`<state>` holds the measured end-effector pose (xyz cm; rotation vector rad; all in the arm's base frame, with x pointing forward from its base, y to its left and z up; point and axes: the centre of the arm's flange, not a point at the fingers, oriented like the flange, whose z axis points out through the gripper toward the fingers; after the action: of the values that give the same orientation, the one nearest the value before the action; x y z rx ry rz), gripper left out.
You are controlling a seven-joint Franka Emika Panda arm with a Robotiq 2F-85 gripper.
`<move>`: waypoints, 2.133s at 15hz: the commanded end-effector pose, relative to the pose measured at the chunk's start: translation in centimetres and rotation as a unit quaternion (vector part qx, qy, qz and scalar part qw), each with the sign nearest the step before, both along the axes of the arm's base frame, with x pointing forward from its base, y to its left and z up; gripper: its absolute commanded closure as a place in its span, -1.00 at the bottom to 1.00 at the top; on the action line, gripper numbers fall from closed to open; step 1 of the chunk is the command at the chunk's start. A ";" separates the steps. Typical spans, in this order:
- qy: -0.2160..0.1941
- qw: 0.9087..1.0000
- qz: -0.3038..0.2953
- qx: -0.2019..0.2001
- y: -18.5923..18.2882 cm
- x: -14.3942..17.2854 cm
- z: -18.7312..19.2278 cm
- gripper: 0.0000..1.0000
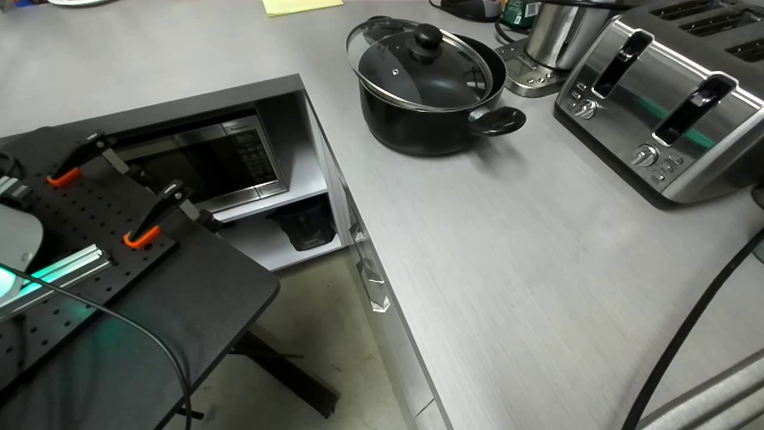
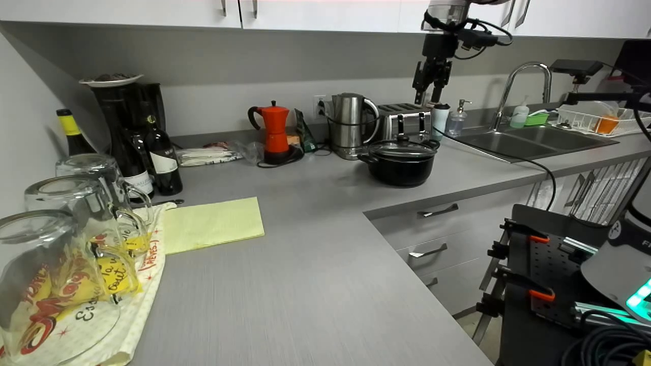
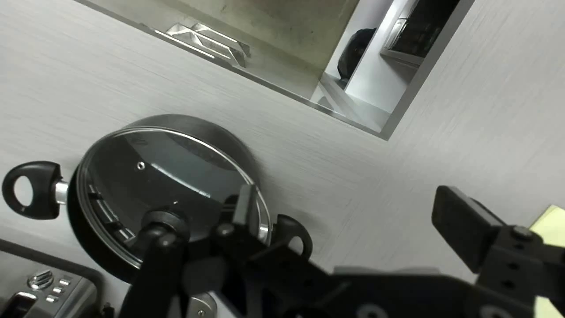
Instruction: Remove the glass lid from the pot.
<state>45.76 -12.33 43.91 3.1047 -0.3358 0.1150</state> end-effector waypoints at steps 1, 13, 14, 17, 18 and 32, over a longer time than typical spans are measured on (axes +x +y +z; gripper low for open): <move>0.027 0.997 -0.039 0.062 -5.2 4.0 -0.3 -1.00; 0.058 0.975 -0.181 0.111 -16.4 8.6 -6.0 -1.00; 0.056 0.975 -0.187 0.104 -16.8 8.7 -6.5 -1.00; 0.045 0.975 -0.199 0.085 -17.3 8.7 -7.9 -1.00; 0.035 0.977 -0.199 0.073 -17.3 8.7 -8.4 -1.00; 0.009 0.979 -0.203 -0.005 -17.4 10.0 -14.7 -1.00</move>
<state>55.31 -29.81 30.37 2.9847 -0.9299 0.0680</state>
